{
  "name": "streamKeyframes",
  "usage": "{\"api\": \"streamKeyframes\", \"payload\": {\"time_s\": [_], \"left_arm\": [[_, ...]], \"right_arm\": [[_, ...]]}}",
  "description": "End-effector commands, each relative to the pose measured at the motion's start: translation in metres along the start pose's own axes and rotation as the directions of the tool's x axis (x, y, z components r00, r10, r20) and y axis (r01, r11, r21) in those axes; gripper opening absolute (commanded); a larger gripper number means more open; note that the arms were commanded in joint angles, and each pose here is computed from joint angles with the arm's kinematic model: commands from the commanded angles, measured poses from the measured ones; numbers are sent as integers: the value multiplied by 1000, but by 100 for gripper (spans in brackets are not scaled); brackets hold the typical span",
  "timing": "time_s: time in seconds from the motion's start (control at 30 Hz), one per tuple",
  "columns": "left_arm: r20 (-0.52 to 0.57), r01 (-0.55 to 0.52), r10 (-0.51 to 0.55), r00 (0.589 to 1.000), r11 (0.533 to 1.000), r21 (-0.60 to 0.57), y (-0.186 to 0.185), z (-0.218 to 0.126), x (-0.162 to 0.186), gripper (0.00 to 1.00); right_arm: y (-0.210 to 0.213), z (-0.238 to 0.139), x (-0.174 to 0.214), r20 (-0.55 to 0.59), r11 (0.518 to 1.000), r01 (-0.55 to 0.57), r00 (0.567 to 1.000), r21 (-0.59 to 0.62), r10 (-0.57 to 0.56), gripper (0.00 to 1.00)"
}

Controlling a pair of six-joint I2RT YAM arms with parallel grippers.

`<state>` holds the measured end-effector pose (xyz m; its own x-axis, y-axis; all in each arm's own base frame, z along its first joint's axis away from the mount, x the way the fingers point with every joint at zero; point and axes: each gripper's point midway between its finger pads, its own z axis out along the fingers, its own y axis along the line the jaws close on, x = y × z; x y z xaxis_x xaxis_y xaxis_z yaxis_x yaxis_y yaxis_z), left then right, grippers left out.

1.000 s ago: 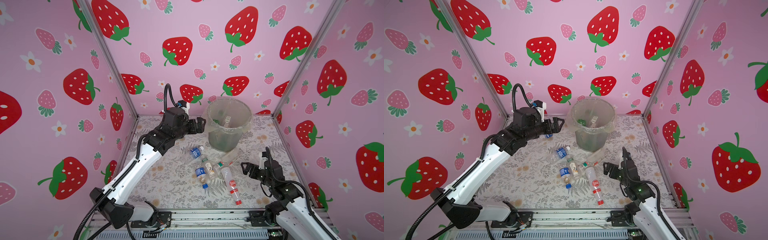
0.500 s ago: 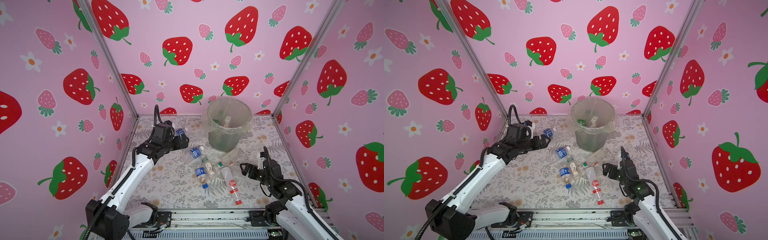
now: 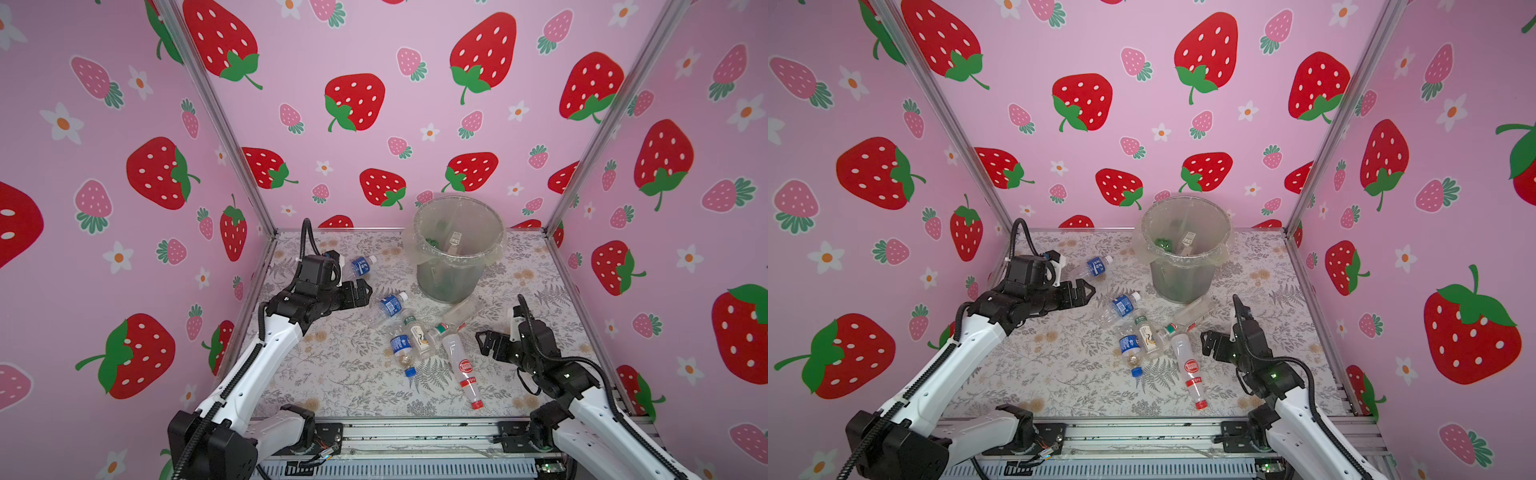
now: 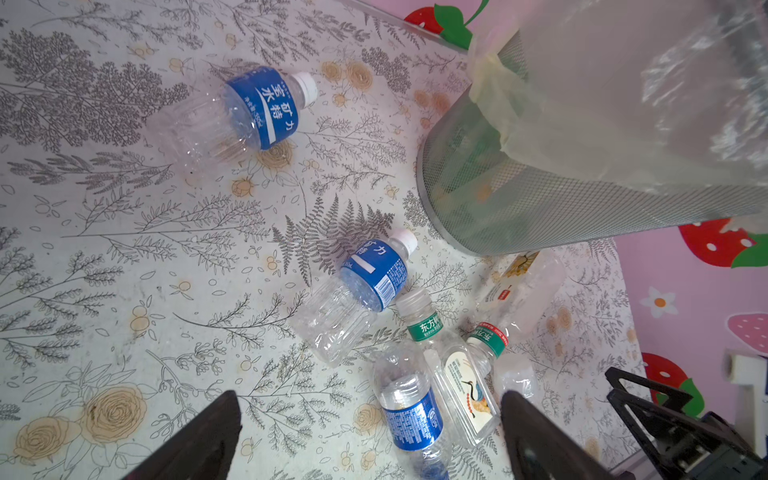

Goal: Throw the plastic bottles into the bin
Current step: 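Draw the left gripper back from the bin while moving the right gripper toward the pile, then lower the right gripper onto the clear bottle with red label and cap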

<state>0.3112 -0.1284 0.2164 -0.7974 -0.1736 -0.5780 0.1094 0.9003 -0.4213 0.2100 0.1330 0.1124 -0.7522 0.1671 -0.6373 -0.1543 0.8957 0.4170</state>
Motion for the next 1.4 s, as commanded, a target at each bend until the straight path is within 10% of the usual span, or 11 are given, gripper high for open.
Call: {"api": "streamKeyframes", "payload": {"time_s": [0.0,1.37], "left_arm": [[-14,-16,17,1000,1000,8,0,-4,5,99],[-15,-31,31,999,998,-53,12,-9,10,99]], "right_arm": [[2,-2,-2,13,1000,2,1000,23,-3,99],[34,10,91,-215,982,190,958,-5,-187,97]]}}
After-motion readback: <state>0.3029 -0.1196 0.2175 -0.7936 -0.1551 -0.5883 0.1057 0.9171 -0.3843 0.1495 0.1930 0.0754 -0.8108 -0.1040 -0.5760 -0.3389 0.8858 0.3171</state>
